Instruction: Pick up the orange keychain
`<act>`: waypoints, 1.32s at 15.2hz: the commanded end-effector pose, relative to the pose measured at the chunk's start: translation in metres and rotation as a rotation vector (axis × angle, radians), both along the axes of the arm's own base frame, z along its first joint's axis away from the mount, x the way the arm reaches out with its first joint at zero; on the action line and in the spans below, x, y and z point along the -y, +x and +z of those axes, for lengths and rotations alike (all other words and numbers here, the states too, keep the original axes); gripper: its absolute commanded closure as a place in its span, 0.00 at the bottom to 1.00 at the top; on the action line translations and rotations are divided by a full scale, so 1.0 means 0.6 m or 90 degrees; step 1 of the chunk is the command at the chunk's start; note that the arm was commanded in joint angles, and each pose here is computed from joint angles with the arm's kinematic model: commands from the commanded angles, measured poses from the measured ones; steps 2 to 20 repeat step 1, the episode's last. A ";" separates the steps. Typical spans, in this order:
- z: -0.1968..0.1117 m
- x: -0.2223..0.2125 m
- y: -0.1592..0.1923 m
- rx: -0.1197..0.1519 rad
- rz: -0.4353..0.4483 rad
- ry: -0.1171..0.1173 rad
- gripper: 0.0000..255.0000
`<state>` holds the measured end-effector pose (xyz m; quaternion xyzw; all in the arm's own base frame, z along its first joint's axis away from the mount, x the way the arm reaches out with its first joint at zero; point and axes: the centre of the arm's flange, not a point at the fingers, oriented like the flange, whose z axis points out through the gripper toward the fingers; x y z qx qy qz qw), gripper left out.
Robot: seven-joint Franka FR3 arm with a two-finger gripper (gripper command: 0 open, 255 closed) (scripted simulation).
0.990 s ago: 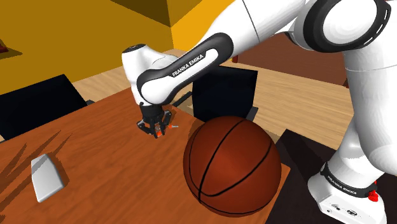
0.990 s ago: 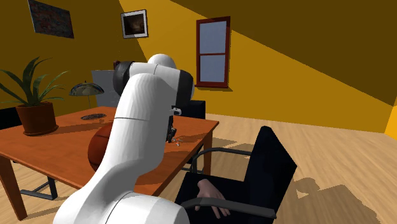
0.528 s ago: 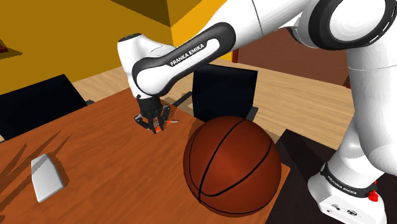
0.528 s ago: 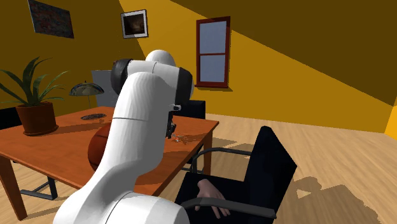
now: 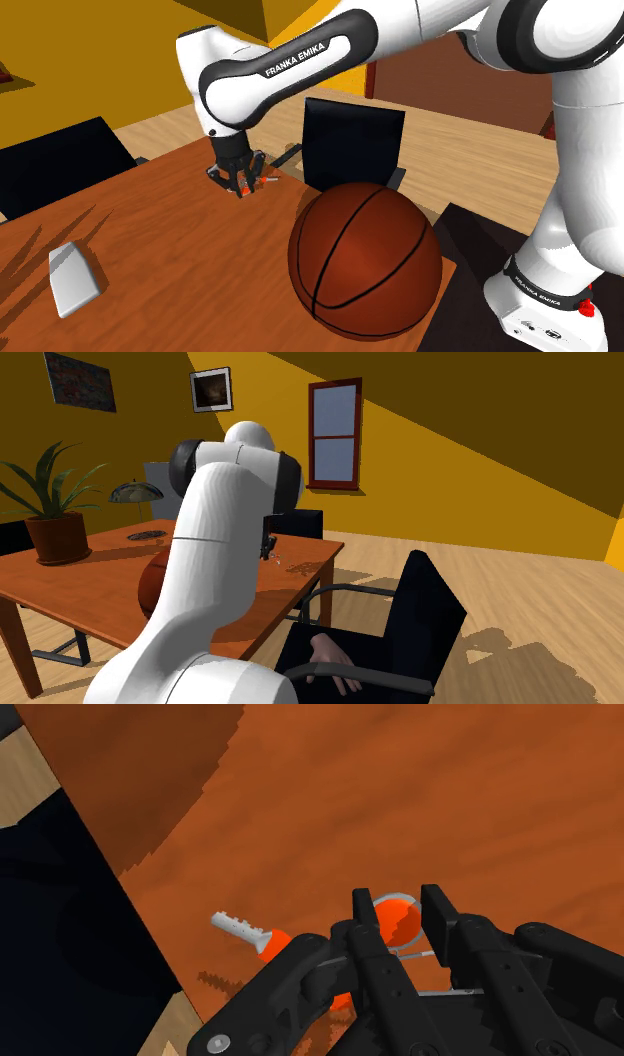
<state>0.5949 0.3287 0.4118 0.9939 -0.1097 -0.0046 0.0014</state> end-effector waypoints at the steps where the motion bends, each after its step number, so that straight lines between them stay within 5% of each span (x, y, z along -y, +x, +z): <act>1: 0.004 -0.001 0.000 0.000 0.000 0.000 1.00; 20: 0.004 -0.001 0.000 0.000 0.000 0.000 1.00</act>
